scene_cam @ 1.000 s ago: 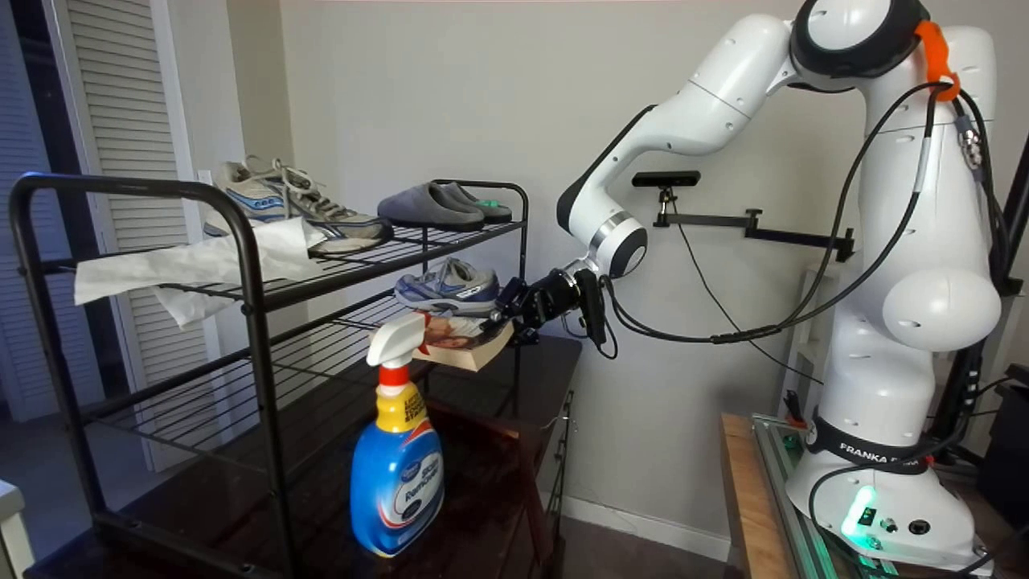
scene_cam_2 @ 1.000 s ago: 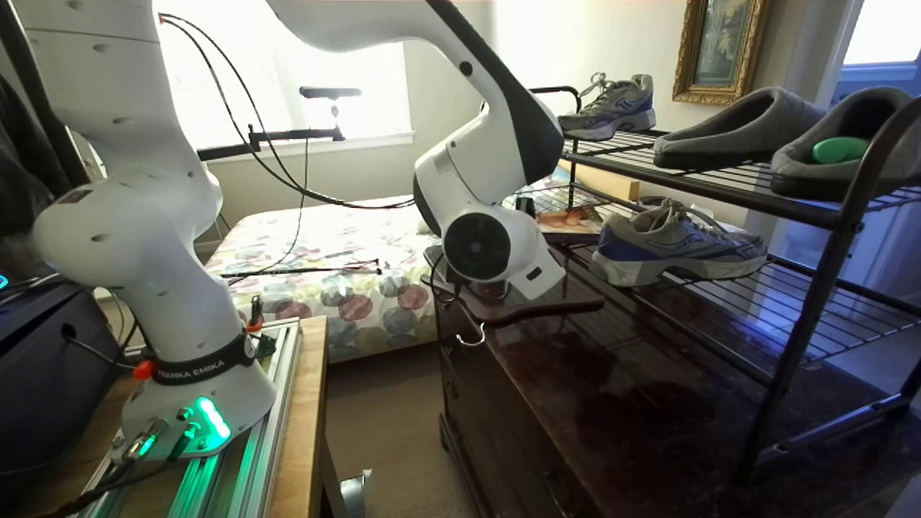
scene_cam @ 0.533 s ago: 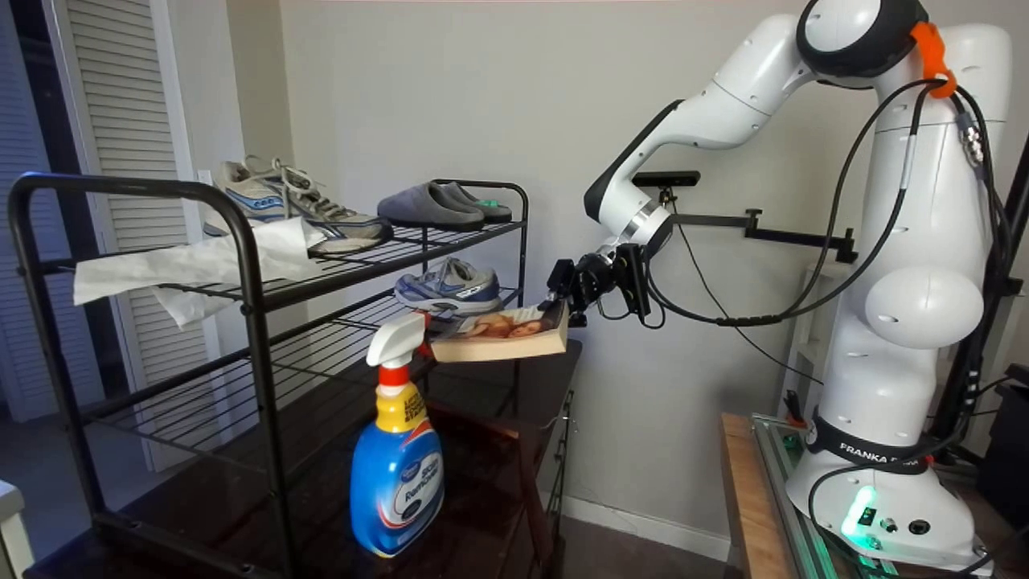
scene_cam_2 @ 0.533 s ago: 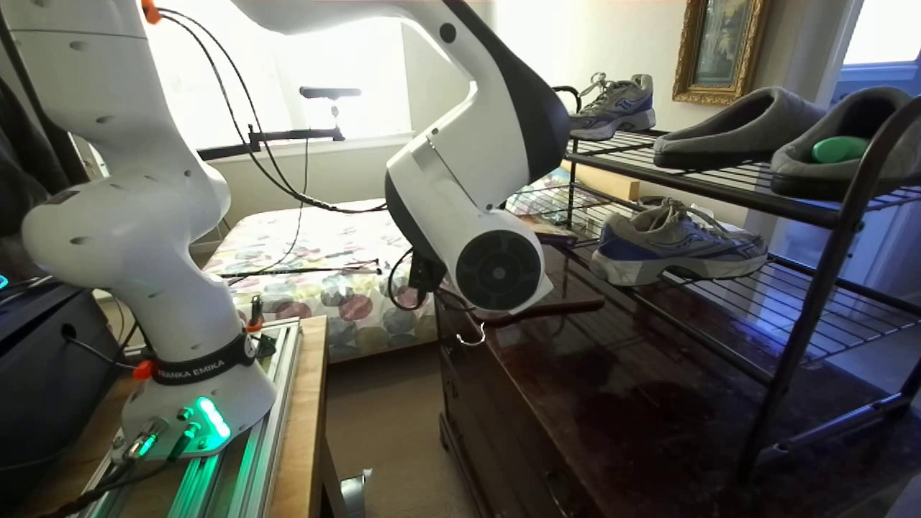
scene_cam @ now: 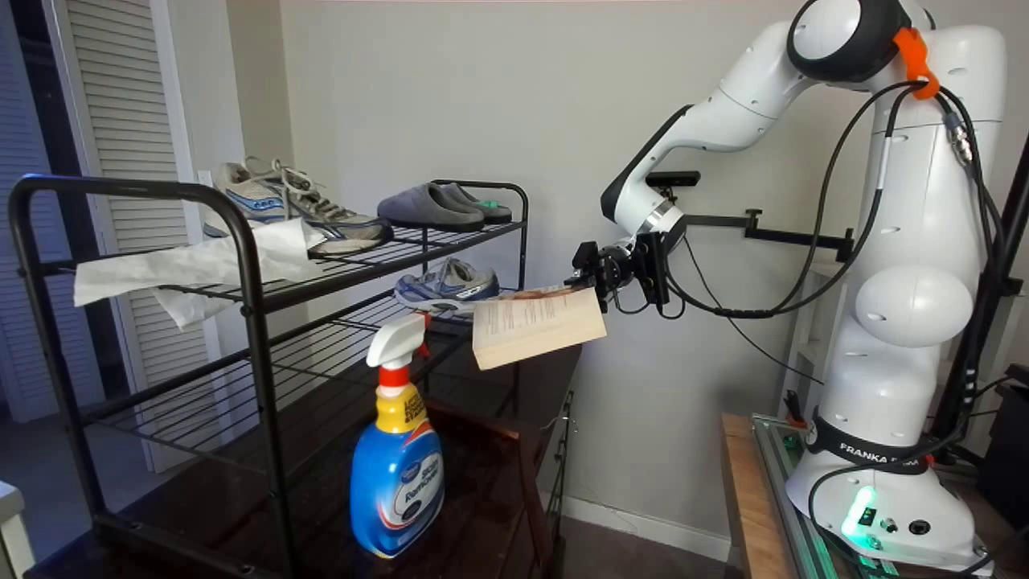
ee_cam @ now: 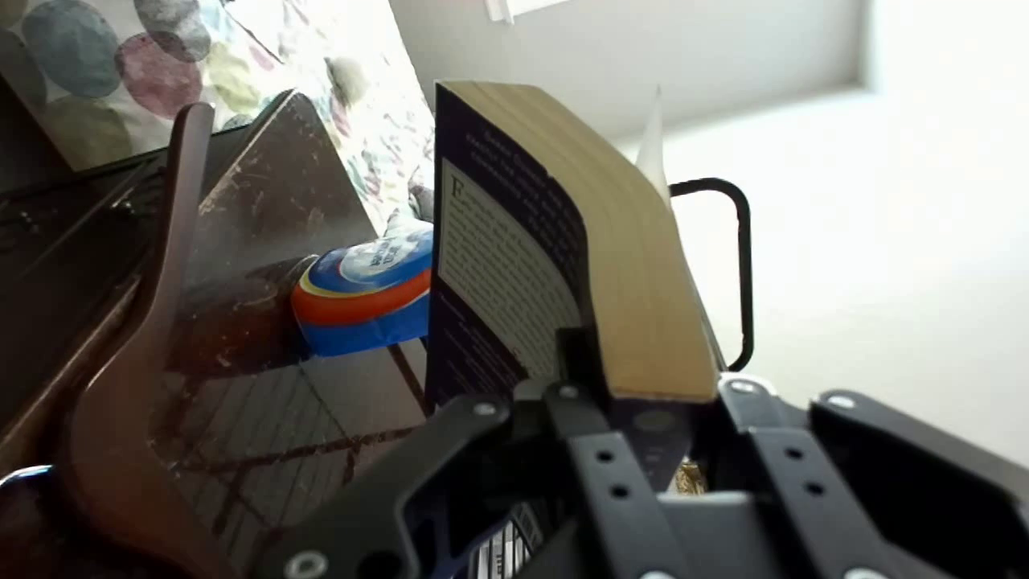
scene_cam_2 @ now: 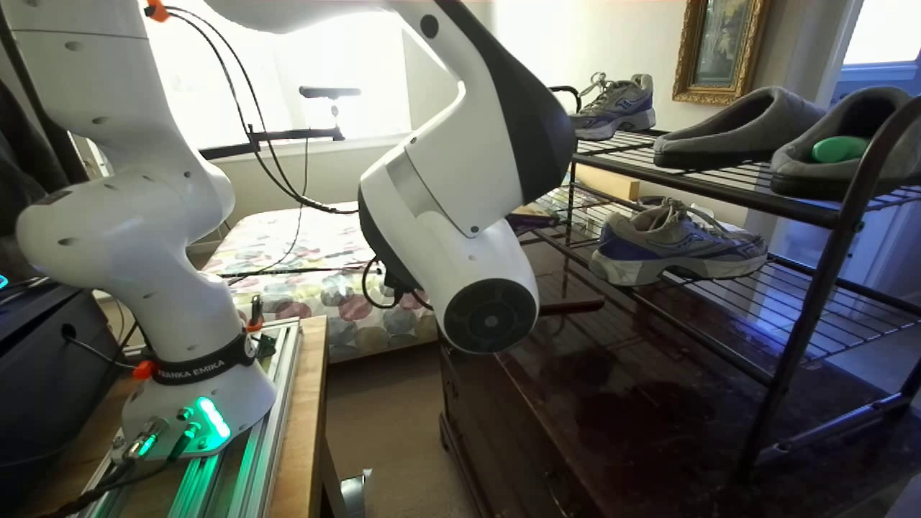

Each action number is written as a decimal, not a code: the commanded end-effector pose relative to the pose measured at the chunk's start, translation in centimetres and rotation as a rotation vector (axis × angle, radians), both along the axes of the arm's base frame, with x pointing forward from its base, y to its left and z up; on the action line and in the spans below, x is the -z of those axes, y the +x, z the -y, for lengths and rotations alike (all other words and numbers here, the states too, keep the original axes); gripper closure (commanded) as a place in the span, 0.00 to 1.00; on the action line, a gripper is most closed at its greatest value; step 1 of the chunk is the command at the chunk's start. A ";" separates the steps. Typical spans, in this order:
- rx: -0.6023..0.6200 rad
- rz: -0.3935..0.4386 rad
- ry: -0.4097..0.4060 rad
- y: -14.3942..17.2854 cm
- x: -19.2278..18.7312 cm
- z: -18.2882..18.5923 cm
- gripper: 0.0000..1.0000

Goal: Put the book on the metal rack

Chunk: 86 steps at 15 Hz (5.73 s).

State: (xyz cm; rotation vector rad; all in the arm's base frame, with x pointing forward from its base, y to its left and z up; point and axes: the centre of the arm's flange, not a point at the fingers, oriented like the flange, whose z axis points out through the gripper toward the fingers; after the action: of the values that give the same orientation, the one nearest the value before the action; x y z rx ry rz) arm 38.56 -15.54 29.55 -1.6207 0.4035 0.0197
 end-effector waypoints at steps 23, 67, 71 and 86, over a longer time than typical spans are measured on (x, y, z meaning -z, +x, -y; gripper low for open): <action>0.027 0.207 0.114 2.3 -16.3 -2.9 0.93; 0.451 0.412 -0.470 16.1 -16.0 -9.6 0.45; 0.497 0.422 -0.574 14.5 -18.6 -9.3 0.17; 0.453 0.650 -1.060 2.4 -17.5 -9.2 0.00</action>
State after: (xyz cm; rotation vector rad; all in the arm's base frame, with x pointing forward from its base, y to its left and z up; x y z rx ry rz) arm 44.68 -6.78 48.14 -2.2958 0.2760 -1.2228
